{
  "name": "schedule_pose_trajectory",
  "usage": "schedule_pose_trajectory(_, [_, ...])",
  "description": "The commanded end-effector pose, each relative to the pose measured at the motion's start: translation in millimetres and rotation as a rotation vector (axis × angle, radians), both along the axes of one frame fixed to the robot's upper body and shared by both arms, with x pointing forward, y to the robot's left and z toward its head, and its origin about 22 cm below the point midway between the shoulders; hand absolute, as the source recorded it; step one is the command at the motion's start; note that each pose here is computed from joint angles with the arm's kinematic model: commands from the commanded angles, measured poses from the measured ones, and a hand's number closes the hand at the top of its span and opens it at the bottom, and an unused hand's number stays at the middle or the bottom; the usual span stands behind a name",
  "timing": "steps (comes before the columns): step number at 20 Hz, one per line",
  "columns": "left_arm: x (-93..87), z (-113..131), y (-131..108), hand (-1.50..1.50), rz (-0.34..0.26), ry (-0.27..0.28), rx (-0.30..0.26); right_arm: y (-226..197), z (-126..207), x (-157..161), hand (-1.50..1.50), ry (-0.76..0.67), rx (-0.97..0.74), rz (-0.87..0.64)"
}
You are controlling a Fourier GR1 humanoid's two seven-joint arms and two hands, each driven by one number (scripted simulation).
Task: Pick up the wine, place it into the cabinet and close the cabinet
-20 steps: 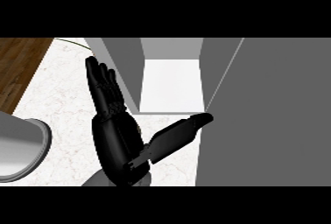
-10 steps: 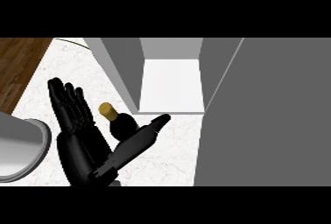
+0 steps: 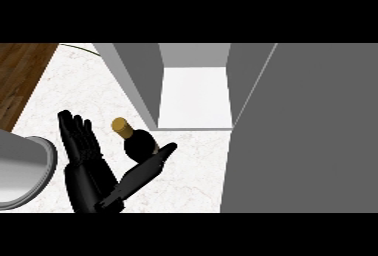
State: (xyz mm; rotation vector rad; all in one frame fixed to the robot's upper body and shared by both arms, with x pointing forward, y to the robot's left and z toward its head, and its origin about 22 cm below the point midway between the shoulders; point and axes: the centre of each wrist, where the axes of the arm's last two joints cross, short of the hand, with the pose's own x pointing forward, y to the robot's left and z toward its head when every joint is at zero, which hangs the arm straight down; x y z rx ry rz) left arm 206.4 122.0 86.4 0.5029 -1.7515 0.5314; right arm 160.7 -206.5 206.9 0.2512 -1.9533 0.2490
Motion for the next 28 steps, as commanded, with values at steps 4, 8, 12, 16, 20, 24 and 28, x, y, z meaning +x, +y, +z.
schedule_pose_trajectory(4, [-0.8, -19, 8, -1.5, 0.038, 0.07, -0.066, -7, 0, -7, -1.5, -0.023, 0.031, 0.026])
schedule_pose_trajectory(8, [7.2, -27, 12, -1.5, 0.06, 0.11, -0.069, -5, 2, -18, -1.5, -0.017, 0.032, 0.04])
schedule_pose_trajectory(12, [-16.0, -41, 11, -1.5, 0.052, 0.14, -0.05, -1, 8, -14, -1.5, -0.016, 0.041, 0.032])
schedule_pose_trajectory(16, [-2.6, -51, -5, -1.5, 0.038, 0.148, -0.055, -3, 0, -14, -1.5, -0.047, 0.018, 0.041])
schedule_pose_trajectory(20, [-6.2, -58, -4, -1.5, 0.035, 0.162, -0.071, -3, -2, -9, -1.5, -0.027, 0.022, 0.03])
schedule_pose_trajectory(24, [-1.0, -71, 0, -1.5, -0.006, 0.171, -0.073, -1, 2, -12, -1.5, -0.038, 0.036, 0.021])
schedule_pose_trajectory(28, [-2.7, -89, 15, -1.5, -0.018, 0.17, -0.106, -2, -1, -13, -1.5, -0.03, 0.026, 0.027])
